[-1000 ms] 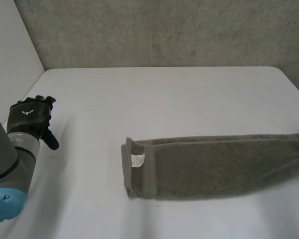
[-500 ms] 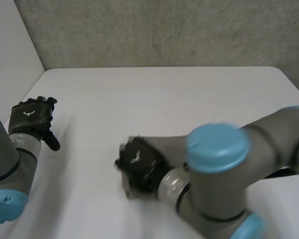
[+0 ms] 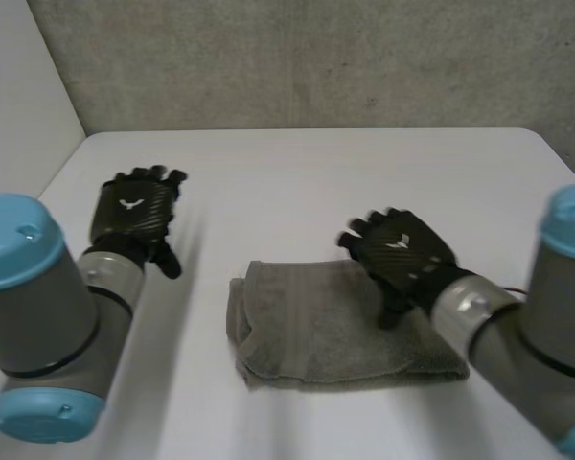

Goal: Fold the towel.

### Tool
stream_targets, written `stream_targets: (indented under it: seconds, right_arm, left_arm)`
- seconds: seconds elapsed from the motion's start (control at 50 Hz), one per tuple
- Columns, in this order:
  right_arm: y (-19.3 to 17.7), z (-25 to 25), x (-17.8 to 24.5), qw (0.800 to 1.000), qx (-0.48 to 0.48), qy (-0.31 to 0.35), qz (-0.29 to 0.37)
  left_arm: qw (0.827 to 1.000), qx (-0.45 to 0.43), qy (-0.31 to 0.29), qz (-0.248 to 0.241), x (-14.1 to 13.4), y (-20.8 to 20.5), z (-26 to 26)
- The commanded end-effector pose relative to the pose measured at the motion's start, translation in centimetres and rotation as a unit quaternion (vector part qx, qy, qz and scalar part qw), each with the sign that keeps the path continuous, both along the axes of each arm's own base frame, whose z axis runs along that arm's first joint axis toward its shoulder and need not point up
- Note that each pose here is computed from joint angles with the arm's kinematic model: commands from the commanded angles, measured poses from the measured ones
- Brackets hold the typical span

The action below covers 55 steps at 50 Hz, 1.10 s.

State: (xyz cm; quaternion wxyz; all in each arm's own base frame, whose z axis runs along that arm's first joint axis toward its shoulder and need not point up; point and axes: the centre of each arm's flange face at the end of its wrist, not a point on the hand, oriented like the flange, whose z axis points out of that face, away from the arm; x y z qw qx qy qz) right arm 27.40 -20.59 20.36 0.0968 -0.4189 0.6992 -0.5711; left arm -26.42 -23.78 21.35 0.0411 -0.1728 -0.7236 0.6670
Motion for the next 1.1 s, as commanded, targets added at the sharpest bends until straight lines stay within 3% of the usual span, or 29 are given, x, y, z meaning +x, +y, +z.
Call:
stream_targets:
  seconds: [0.02,0.18,0.38,0.58,0.72,0.84,0.88,1.0,1.1]
  right_arm:
    - [-0.8,-3.5,-5.5,0.996,0.075,-0.001,-0.045]
    - [-1.3,-6.1,-8.9,0.991,0.088,0.017,-0.094]
    - [-1.5,-7.8,-9.4,0.99,0.104,0.015,-0.094]
    - [-4.1,-5.6,-9.6,0.99,0.018,0.024,-0.139]
    - [0.1,-0.3,-0.1,0.997,-0.071,-0.003,0.002]
    - [2.7,-0.4,4.2,0.995,-0.072,0.002,0.071]
    - [5.8,-1.6,7.0,0.99,-0.053,0.009,0.133]
    - [9.2,-5.8,8.7,0.98,0.003,0.055,0.191]
    - [8.9,-5.4,8.2,0.982,0.009,0.051,0.18]
  left_arm:
    - [0.999,-0.007,0.005,-0.039,-2.7,0.9,0.0]
    - [0.998,-0.015,0.011,-0.054,-3.9,1.5,0.4]
    - [0.998,-0.014,0.017,-0.057,-3.9,1.9,0.8]
    - [0.998,-0.031,0.029,-0.054,-3.5,2.2,2.4]
    - [0.997,-0.041,0.035,-0.05,-3.1,2.2,3.2]
    - [0.997,-0.042,0.035,-0.046,-2.6,2.4,3.4]
    - [0.998,-0.042,0.036,-0.043,-2.5,2.3,3.4]
    - [0.998,-0.038,0.033,-0.04,-2.2,2.3,3.1]
    - [0.998,-0.038,0.037,-0.041,-2.3,2.3,3.1]
